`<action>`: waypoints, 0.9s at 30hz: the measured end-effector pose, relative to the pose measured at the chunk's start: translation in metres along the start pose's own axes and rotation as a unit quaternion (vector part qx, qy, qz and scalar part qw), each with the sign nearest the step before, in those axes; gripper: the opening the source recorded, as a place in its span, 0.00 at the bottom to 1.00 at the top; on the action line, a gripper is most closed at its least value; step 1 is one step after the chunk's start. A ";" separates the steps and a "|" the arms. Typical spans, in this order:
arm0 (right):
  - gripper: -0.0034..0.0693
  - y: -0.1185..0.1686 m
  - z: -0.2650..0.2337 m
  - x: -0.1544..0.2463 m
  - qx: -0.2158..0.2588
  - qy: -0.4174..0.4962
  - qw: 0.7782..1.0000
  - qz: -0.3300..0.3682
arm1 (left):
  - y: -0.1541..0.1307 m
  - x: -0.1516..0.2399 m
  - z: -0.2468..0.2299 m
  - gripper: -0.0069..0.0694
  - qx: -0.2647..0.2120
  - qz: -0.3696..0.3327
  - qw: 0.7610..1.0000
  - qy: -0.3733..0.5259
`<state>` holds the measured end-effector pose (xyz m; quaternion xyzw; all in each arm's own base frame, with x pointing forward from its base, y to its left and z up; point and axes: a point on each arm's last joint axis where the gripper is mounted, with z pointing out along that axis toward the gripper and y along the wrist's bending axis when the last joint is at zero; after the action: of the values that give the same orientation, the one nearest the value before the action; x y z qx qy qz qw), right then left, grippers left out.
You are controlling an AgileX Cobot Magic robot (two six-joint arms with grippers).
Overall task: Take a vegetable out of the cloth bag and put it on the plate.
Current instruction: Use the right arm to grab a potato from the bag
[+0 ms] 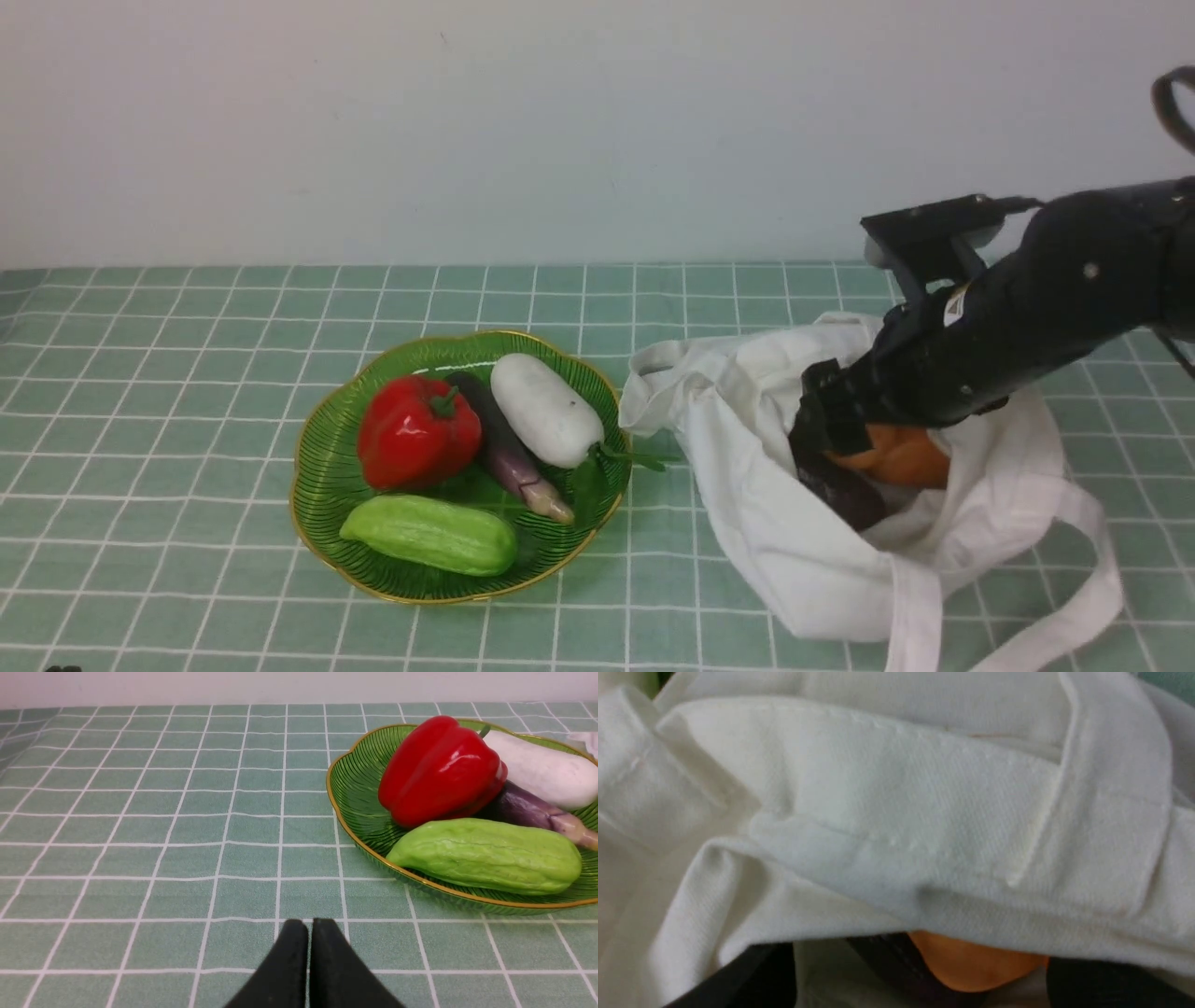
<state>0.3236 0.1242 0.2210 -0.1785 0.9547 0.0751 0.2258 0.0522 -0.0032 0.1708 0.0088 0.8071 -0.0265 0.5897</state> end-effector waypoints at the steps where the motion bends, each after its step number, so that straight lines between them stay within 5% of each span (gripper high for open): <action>1: 0.98 -0.001 0.005 0.002 0.001 0.014 1.000 -0.002 | 0.000 0.000 0.000 0.08 0.000 0.000 1.000 0.000; 17: 0.94 -0.009 0.042 0.003 0.039 0.020 0.999 0.023 | 0.000 0.000 0.000 0.08 0.000 0.000 1.000 0.000; 21: 0.82 -0.009 0.042 0.002 0.041 0.018 0.999 0.027 | 0.000 0.000 0.000 0.08 0.000 0.000 1.000 0.000; 24: 0.63 -0.009 0.042 0.003 0.041 0.023 0.998 0.029 | 0.000 0.000 0.000 0.08 0.000 0.000 1.000 0.000; 27: 0.63 -0.009 0.041 0.006 0.042 0.043 0.998 0.030 | 0.000 0.000 0.000 0.08 0.000 0.000 1.000 0.000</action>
<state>0.3388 0.1232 0.1809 -0.1428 0.9709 0.0336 0.1891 0.0522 -0.0032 0.1708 0.0088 0.8071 -0.0265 0.5897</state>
